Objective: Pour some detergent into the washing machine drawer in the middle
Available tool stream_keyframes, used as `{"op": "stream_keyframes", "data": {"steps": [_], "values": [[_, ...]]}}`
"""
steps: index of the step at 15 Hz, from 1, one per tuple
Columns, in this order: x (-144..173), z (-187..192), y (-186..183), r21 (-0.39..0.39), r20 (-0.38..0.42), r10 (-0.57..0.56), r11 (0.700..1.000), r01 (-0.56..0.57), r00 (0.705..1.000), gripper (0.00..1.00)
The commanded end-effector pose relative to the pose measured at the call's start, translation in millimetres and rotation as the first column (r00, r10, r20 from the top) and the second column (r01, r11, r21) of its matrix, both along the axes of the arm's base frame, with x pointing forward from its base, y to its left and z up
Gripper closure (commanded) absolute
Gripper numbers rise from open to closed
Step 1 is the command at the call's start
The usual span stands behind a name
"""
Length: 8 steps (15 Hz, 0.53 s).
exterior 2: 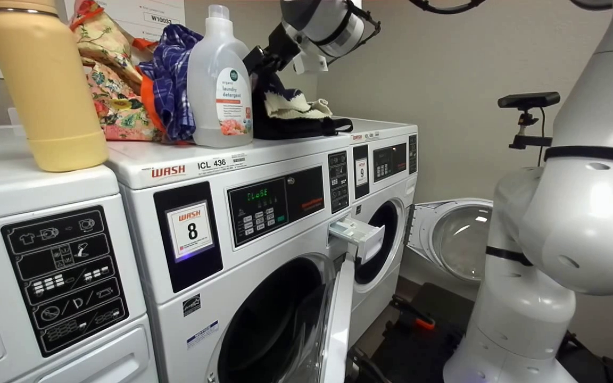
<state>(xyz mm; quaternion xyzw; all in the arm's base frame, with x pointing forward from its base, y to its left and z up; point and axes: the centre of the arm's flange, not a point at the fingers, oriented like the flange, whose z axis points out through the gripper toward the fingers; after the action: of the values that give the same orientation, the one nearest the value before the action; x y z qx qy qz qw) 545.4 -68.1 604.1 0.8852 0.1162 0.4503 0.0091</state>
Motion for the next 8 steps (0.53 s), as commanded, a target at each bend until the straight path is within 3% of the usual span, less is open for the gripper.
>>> {"op": "stream_keyframes", "data": {"steps": [1,5,6,8], "values": [[23.1,2.8,-3.8,0.015,0.010,0.049,0.999,-0.049,0.999,0.00],[29.6,1.8,-4.4,0.045,0.021,0.093,0.995,-0.093,0.995,0.00],[30.5,1.2,-5.5,0.052,0.027,0.098,0.994,-0.099,0.995,0.25],[30.5,-0.2,-8.1,0.065,0.033,0.118,0.991,-0.120,0.992,0.34]]}}
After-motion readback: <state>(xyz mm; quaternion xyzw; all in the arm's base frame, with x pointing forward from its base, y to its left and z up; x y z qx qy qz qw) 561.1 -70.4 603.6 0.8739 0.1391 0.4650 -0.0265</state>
